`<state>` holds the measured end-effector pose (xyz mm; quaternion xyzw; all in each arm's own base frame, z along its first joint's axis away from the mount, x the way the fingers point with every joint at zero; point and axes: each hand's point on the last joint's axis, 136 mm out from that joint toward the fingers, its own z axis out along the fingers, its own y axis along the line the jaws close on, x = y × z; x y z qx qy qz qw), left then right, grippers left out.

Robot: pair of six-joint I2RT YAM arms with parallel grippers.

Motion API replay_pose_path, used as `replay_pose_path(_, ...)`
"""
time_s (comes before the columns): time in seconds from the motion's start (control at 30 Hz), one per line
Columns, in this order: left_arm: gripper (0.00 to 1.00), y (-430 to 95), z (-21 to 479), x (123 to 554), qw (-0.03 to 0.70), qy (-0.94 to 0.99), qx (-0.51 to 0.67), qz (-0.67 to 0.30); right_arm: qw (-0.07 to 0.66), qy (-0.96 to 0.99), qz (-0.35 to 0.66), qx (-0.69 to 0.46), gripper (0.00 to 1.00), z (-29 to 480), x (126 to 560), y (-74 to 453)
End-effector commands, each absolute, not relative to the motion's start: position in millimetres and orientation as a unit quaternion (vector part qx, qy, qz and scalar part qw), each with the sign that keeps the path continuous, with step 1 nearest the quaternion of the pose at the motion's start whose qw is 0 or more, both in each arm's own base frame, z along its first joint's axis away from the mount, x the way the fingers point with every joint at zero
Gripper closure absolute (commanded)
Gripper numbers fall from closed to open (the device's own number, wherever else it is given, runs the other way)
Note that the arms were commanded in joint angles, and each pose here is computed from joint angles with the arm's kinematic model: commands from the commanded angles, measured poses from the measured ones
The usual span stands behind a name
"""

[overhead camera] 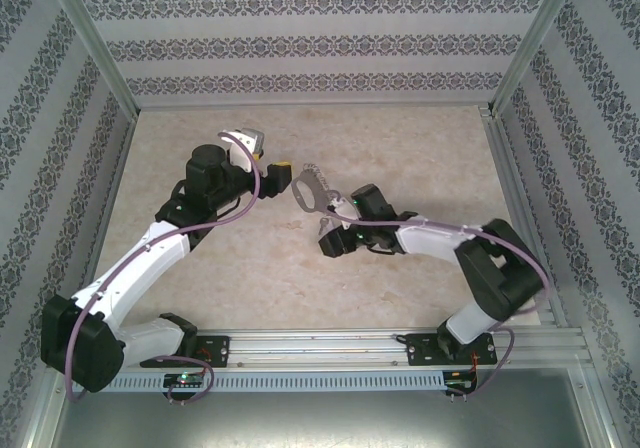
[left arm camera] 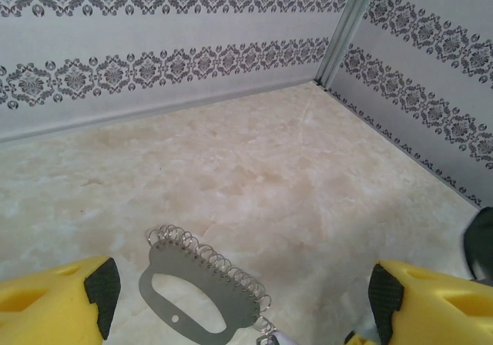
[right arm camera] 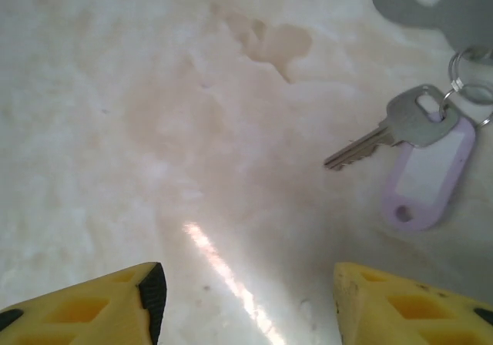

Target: Put the keys on the keyring

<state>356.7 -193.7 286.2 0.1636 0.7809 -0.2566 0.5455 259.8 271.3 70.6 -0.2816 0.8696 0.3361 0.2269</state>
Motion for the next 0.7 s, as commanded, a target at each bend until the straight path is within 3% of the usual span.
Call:
replay_pose_path(0.0,0.15,-193.9,295.2,361.2,0.548,0.777,0.155,-0.268,0.243,0.863,0.363,-0.252,0.38,89.7,258.2,258.1)
replay_pose_path(0.07,0.12,-194.2,292.7,361.0,0.546,0.778,0.152,-0.272,0.264,0.861,0.371,-0.226,0.34,101.7,263.1,246.4)
replay_pose_path(0.13,0.00,-192.5,291.1,360.4,0.546,0.779,0.147,-0.271,0.287,0.862,0.363,-0.207,0.30,114.3,268.7,232.8)
replay_pose_path(0.2,0.00,-188.3,292.1,360.1,0.553,0.777,0.138,-0.265,0.313,0.862,0.349,-0.189,0.24,127.4,274.3,219.9)
replay_pose_path(0.3,0.00,-177.1,294.9,359.3,0.575,0.771,0.121,-0.245,0.361,0.865,0.315,-0.150,0.02,145.4,286.7,194.1)
replay_pose_path(0.67,0.00,-134.8,279.7,360.3,0.613,0.774,0.108,-0.114,0.512,0.852,0.113,0.008,0.02,192.7,320.0,89.2)
